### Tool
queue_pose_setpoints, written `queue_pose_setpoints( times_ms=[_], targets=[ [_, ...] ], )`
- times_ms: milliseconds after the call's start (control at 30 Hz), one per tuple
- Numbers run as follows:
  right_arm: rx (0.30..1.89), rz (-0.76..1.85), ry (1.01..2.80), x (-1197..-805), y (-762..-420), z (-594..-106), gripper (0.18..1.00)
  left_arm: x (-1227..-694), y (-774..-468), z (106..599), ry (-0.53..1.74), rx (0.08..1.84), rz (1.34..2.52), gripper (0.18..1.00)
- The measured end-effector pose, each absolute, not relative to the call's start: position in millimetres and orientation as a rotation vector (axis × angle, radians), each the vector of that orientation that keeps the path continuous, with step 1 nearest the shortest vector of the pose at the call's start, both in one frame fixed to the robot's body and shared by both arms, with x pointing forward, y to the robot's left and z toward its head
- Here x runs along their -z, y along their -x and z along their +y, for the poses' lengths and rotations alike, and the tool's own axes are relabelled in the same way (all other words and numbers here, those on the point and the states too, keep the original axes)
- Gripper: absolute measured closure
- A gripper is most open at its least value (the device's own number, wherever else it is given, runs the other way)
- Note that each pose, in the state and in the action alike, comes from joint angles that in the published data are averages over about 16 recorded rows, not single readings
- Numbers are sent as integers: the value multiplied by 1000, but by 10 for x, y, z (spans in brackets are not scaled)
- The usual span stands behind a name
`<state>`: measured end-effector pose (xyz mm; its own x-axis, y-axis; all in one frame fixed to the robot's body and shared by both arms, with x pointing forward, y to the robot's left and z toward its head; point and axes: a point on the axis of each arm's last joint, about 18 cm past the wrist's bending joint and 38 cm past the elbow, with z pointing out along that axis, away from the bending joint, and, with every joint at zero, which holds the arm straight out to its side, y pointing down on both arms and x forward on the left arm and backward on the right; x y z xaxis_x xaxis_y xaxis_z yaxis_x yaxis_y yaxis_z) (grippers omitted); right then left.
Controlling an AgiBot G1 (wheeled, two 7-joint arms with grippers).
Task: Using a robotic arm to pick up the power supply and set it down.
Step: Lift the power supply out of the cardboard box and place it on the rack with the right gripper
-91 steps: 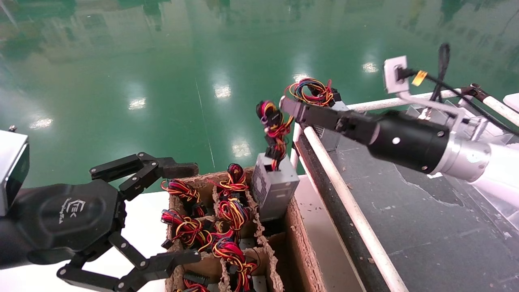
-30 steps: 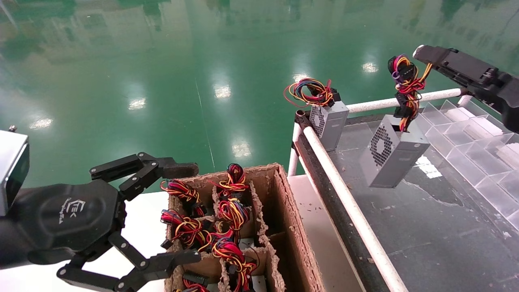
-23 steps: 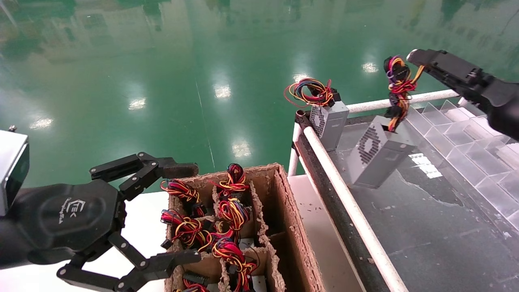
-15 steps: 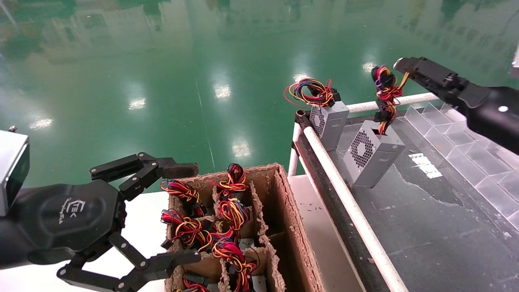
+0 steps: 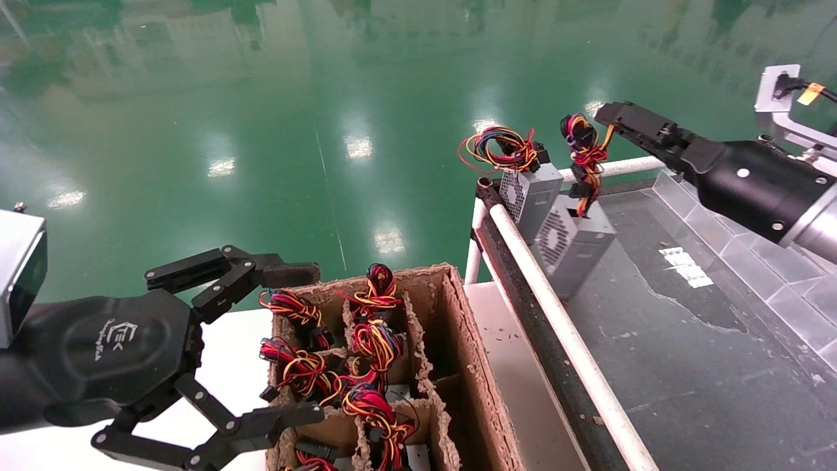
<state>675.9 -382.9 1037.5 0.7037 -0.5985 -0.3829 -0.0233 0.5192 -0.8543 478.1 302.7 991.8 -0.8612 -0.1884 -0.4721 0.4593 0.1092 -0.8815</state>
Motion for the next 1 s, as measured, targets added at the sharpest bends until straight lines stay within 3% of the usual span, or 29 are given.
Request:
queue_pose_setpoints(
  times_ms=[1000],
  targets=[
    [441,740,1013,-10572,-7039,-3420,987,-9918,-4781,3027,-263,1802,1919,183]
  ],
)
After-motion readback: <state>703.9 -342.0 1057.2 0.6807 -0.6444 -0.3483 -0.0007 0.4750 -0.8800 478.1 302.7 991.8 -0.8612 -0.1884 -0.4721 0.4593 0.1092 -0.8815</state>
